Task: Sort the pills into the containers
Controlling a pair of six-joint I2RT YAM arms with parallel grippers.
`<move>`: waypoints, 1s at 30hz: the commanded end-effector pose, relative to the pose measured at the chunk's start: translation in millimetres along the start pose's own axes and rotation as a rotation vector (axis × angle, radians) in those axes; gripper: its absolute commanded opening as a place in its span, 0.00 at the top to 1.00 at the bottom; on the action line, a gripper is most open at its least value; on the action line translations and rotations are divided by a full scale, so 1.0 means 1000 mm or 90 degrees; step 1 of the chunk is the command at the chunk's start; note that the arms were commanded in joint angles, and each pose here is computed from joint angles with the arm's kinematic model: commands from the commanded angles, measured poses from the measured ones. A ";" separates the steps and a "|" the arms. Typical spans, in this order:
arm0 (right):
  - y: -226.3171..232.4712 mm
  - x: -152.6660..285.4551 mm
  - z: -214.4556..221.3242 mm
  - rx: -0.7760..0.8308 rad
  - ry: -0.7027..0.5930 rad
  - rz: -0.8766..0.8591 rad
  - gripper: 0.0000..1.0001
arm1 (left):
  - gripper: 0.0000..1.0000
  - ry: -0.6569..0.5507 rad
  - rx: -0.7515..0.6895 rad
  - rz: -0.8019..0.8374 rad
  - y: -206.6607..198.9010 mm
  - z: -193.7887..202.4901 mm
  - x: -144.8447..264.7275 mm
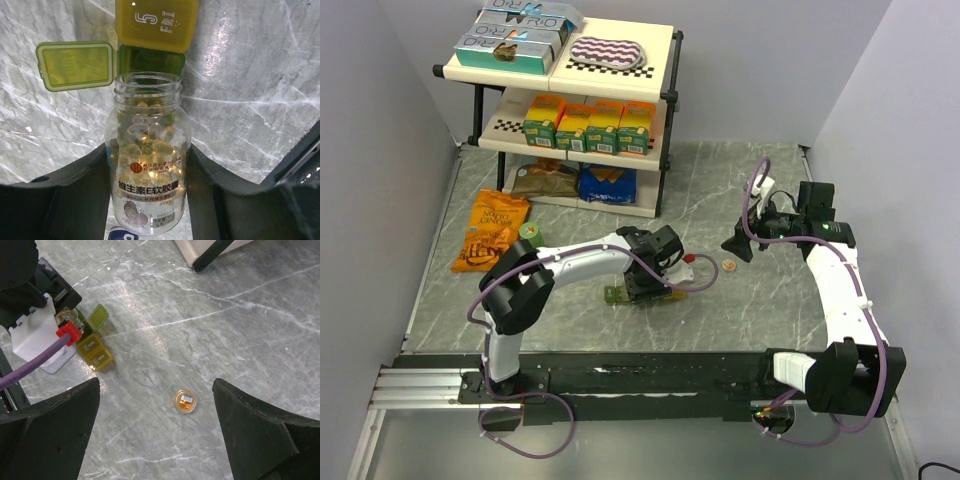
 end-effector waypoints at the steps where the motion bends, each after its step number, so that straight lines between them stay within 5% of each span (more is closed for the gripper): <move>1: 0.001 0.002 -0.005 0.004 -0.018 -0.014 0.00 | 0.99 0.004 0.003 -0.012 0.000 -0.006 0.009; 30: 0.000 0.004 -0.002 -0.007 -0.020 -0.023 0.00 | 0.99 0.043 0.054 -0.006 -0.006 -0.016 0.009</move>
Point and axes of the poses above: each gripper's point midway between its finger pads, its own x axis back along the fingers, its own y axis along the line the jaws close on, z = x × y, the point moved 6 cm from there along x, back along the fingers, and after that the axes turned 3 degrees about -x, right-handed, at the moved point
